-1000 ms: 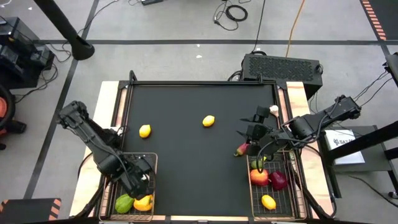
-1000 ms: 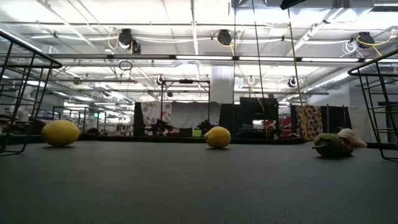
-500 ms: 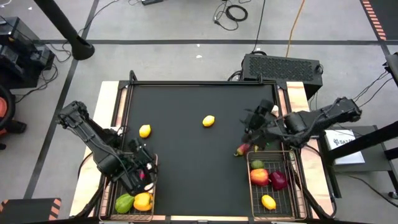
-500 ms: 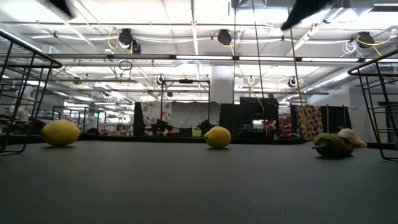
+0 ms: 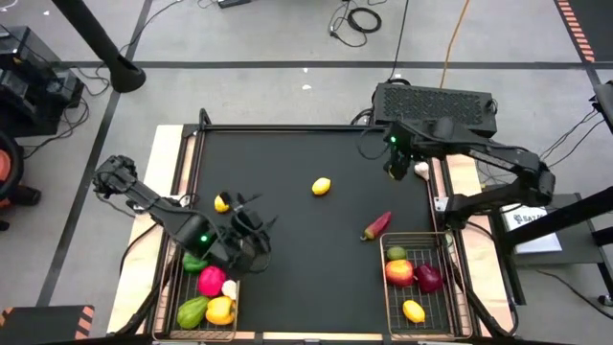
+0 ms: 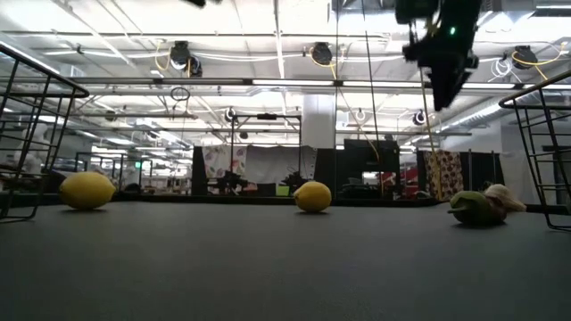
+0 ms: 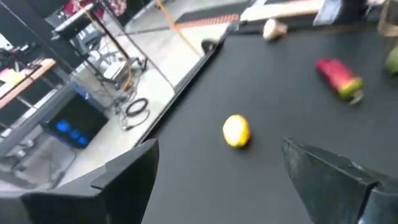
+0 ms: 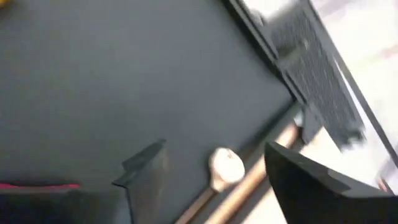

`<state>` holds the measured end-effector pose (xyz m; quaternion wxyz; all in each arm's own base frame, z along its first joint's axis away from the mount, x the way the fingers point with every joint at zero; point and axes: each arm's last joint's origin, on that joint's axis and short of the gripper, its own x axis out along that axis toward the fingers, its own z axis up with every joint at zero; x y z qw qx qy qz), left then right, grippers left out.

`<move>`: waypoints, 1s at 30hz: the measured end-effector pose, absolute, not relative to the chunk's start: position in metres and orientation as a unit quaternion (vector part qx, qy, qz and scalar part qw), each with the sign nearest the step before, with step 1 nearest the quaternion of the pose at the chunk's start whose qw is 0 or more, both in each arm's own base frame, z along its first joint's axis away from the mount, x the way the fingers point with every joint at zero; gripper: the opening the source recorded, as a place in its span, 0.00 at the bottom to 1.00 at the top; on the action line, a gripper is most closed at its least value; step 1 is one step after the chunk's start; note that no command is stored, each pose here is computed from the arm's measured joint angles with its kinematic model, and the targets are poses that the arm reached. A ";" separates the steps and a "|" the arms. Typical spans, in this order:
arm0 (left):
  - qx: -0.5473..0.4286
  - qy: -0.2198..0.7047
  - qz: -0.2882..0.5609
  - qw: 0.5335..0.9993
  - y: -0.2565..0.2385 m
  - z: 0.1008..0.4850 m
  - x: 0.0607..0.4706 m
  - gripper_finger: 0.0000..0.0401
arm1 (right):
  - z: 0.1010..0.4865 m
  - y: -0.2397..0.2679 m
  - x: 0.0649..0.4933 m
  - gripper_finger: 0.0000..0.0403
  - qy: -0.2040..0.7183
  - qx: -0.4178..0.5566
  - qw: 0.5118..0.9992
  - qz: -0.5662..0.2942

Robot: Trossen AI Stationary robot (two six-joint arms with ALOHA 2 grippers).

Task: Sort produce into baskets
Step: Put the garlic into the left gold wire basket

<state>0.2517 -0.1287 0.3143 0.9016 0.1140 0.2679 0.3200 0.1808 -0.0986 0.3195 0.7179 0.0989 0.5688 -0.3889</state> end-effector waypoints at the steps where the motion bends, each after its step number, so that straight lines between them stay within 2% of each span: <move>1: 0.116 0.278 0.321 0.898 -0.125 0.311 0.253 0.86 | 0.316 -0.105 0.180 0.65 0.583 0.104 0.702 -0.395; 7: 0.116 0.314 0.323 0.885 -0.111 0.301 0.258 0.86 | 0.288 -0.135 0.185 0.79 0.634 0.142 0.630 -0.425; 14: 0.118 0.312 0.312 0.890 -0.110 0.302 0.262 0.86 | 0.242 -0.148 0.174 0.83 0.688 0.164 0.556 -0.436; 25: 0.118 0.312 0.312 0.889 -0.110 0.302 0.262 0.86 | 0.202 -0.160 0.141 0.83 0.682 0.193 0.538 -0.456; 30: 0.118 0.312 0.313 0.889 -0.110 0.302 0.263 0.86 | 0.187 -0.166 0.134 0.83 0.668 0.197 0.550 -0.461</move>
